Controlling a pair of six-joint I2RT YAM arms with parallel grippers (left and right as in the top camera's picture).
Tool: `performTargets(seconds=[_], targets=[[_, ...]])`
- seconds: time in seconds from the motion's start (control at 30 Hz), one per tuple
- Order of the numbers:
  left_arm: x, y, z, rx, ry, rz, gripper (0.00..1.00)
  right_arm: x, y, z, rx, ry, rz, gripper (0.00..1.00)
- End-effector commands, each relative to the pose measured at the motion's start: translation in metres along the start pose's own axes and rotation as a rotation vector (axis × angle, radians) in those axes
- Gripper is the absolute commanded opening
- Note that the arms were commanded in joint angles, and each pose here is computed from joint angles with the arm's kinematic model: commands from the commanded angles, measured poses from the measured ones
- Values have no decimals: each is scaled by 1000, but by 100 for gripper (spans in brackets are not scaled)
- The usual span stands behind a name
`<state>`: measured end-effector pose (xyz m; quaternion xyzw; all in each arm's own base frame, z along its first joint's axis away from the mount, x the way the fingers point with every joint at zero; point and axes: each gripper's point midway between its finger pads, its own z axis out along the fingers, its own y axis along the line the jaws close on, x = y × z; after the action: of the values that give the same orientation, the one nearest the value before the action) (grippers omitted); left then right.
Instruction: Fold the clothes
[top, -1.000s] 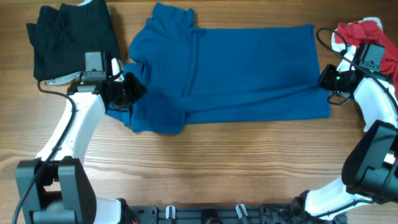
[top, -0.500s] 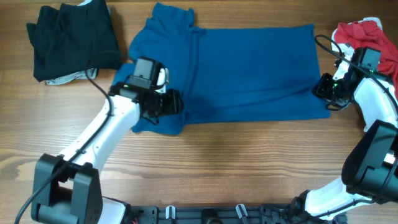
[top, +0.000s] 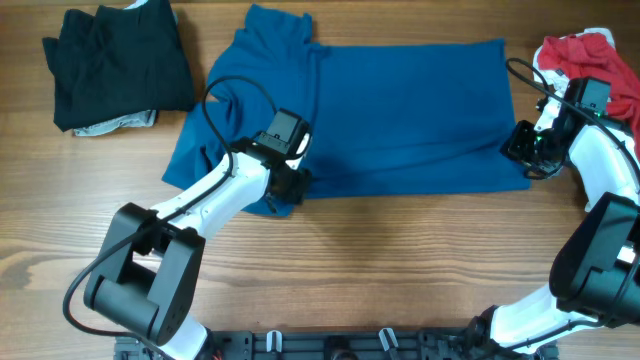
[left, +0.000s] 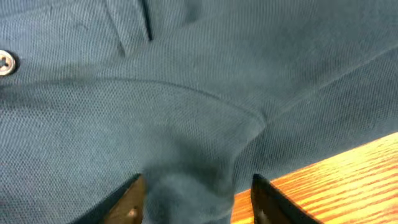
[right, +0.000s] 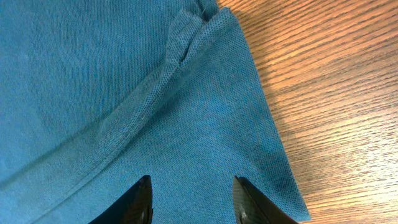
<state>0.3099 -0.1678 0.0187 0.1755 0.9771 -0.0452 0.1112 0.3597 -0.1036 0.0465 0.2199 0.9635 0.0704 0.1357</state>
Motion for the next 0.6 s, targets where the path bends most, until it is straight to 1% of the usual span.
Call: performTargets(seconds=[0.0,0.03,0.13,0.17,0.2,0.23,0.27,0.37,0.5,0.57], targets=[[-3,1,3,-17,-11,19,49,5,-3,8,20,26,5,42],[-3,1,5,-17,-11,20,49,5,-3,8,20,26,5,42],[1,2,12,-20,12,20,44,5,-3,8,20,28,5,42],[1,1,13,-20,15,20,37,5,-3,8,20,28,5,42],[1,2,13,-20,15,20,23,5,-3,8,20,28,5,42],[0,1,13,-20,11,20,6,5,-3,8,20,28,5,42],[0,1,13,-20,10,20,4,5,-3,8,20,28,5,42],[-18,1,-2,-15,-40,15,4,5,-4,8,20,29,5,42],[-86,6,-46,0,-262,-17,4,6,-4,8,20,30,2,42],[-107,12,-54,2,-344,-33,4,6,-4,8,20,30,2,42]])
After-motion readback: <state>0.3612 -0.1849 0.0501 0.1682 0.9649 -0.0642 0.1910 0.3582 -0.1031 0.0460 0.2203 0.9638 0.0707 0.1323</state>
